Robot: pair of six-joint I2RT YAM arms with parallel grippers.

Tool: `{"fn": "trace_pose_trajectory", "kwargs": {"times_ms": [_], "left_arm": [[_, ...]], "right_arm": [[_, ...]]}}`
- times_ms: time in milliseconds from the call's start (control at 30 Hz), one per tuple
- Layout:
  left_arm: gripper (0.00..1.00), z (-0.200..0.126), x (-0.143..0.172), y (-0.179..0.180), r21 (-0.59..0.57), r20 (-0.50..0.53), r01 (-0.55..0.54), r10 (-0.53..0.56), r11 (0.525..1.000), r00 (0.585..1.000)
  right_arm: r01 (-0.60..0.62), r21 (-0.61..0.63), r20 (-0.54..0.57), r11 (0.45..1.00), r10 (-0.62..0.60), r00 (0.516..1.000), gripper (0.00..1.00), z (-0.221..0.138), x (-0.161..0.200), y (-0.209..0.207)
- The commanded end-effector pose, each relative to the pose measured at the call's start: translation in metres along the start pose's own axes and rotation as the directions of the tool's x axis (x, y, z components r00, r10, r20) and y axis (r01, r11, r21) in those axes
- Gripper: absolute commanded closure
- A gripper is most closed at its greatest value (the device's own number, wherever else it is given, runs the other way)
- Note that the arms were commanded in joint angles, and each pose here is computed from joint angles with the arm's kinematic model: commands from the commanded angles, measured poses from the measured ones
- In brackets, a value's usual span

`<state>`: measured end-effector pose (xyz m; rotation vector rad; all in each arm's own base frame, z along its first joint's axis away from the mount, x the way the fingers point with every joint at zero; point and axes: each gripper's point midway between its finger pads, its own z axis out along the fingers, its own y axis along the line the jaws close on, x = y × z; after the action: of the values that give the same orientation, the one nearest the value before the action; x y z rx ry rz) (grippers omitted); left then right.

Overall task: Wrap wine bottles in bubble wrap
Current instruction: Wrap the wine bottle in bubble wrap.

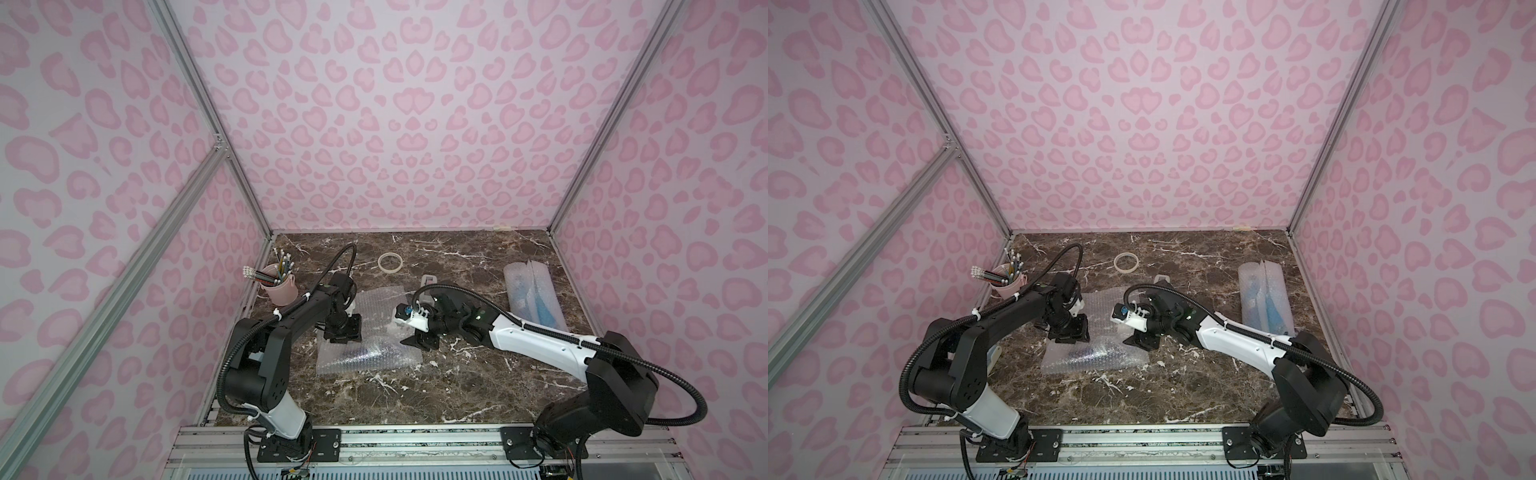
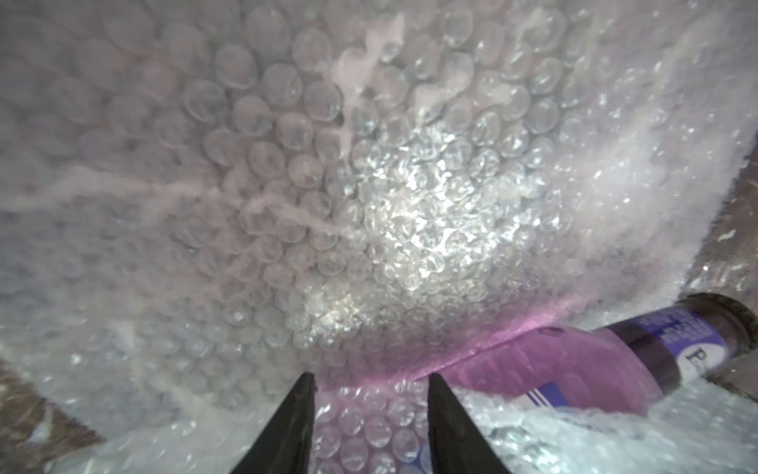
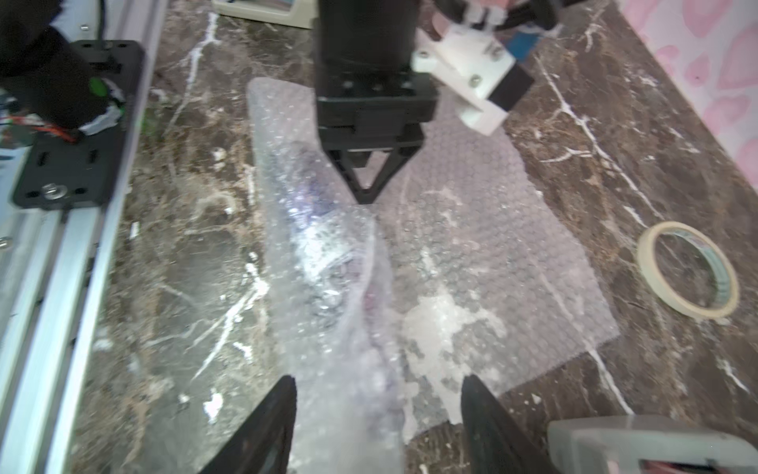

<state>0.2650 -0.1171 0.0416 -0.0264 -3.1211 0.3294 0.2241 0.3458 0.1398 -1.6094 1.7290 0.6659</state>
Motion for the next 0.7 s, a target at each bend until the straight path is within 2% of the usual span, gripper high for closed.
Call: {"fn": "trace_pose_trajectory", "kwargs": {"times_ms": [0,133,267,367,467,667], "left_arm": [[0.53,-0.002,0.001,0.010,-0.059,-0.012,-0.007,0.007,0.998,1.000],[0.53,-0.005,0.002,0.018,-0.111,-0.012,-0.008,0.007,0.994,1.000],[0.53,-0.010,0.003,0.019,-0.115,0.005,-0.008,0.008,0.993,1.000],[0.53,-0.016,0.003,0.015,-0.095,0.012,-0.019,0.020,0.995,1.000],[0.50,-0.026,0.001,0.013,-0.091,0.050,-0.025,0.029,0.996,0.998],[0.41,-0.051,-0.004,-0.001,-0.030,0.109,-0.031,0.034,0.999,0.993]], "right_arm": [[0.043,-0.156,0.009,0.987,-0.042,0.999,0.36,-0.001,0.007,0.043],[0.076,-0.201,-0.010,0.977,-0.079,0.997,0.35,0.019,0.012,0.055],[0.107,-0.177,-0.040,0.978,-0.116,0.993,0.34,0.046,0.012,0.036],[0.130,-0.177,-0.020,0.976,-0.135,0.991,0.33,0.060,0.005,0.025],[0.135,-0.183,-0.019,0.974,-0.140,0.990,0.32,0.072,0.009,0.016],[0.110,-0.278,-0.054,0.954,-0.130,0.990,0.31,0.091,0.021,0.019]]}}
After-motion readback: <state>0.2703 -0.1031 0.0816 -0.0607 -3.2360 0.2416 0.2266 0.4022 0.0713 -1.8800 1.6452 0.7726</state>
